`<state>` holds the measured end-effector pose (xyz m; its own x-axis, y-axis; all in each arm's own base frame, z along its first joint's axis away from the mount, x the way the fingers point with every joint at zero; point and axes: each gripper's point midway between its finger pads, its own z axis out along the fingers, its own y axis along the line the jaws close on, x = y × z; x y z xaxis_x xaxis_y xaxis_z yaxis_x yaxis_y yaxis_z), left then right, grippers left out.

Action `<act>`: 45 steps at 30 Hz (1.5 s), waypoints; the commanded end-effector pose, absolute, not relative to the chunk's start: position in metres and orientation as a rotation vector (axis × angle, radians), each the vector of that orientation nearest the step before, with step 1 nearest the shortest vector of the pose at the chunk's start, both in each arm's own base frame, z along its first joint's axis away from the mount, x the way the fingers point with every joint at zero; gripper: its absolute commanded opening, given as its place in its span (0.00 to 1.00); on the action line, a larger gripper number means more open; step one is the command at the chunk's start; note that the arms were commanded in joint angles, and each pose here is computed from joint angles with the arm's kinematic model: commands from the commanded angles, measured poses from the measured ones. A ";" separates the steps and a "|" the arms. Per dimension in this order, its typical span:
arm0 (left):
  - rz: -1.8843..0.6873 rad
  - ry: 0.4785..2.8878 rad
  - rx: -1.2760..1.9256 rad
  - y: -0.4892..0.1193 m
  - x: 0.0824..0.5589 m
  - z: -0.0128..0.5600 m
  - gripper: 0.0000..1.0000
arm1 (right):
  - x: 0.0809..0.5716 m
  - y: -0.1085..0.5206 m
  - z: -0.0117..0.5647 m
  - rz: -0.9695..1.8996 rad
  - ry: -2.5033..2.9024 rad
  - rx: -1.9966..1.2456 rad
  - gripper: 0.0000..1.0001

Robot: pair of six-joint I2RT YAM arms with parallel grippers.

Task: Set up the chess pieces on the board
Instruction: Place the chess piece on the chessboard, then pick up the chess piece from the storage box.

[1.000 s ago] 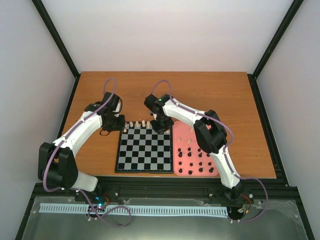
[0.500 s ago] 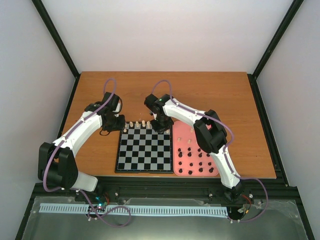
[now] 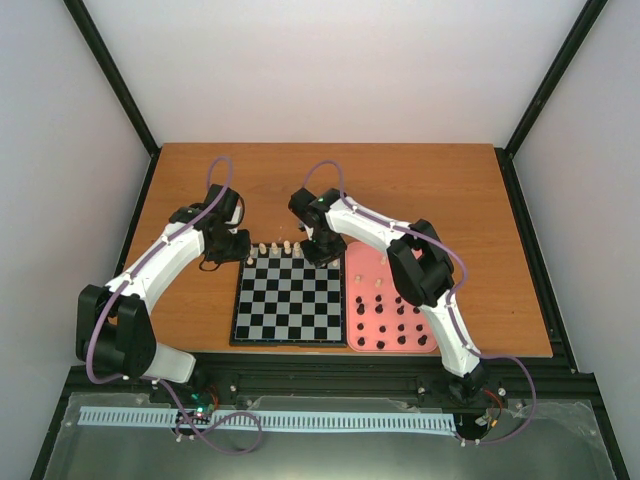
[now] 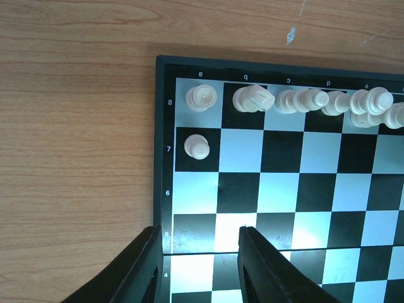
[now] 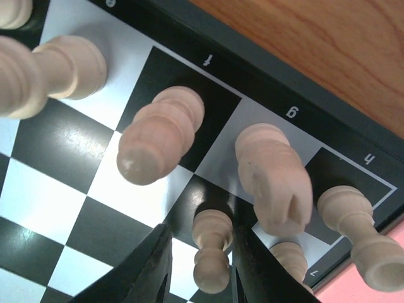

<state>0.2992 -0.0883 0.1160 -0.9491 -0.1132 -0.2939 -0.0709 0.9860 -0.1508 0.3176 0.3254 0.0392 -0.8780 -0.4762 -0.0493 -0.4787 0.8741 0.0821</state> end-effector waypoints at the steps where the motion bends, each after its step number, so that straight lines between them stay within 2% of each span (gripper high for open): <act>1: -0.199 2.806 -0.155 -0.085 0.301 0.124 0.36 | 0.324 0.332 0.083 0.230 2.936 -0.759 0.30; 13: -0.191 2.808 -0.120 -0.085 0.299 0.133 0.37 | 0.323 0.321 0.150 0.246 2.831 -0.703 0.34; 15: -0.187 2.802 -0.104 -0.084 0.300 0.141 0.44 | 0.327 0.307 0.159 0.193 2.819 -0.660 0.34; 18: -0.207 2.762 -0.094 -0.087 0.306 0.163 0.65 | 0.333 0.276 0.165 0.136 2.833 -0.561 0.34; 20: -0.222 2.726 -0.089 -0.089 0.311 0.180 0.72 | 0.338 0.249 0.163 0.112 2.852 -0.472 0.34; 27: -0.291 2.670 0.126 -0.138 0.320 0.226 0.71 | 0.343 0.165 0.141 0.020 2.920 -0.223 0.35; 36: -0.479 2.645 0.547 -0.269 0.314 0.228 0.69 | 0.317 0.131 0.098 -0.008 3.019 -0.135 0.34; 45: -0.528 2.722 0.878 -0.345 0.277 0.172 0.68 | 0.286 0.127 0.086 0.056 3.058 -0.118 0.34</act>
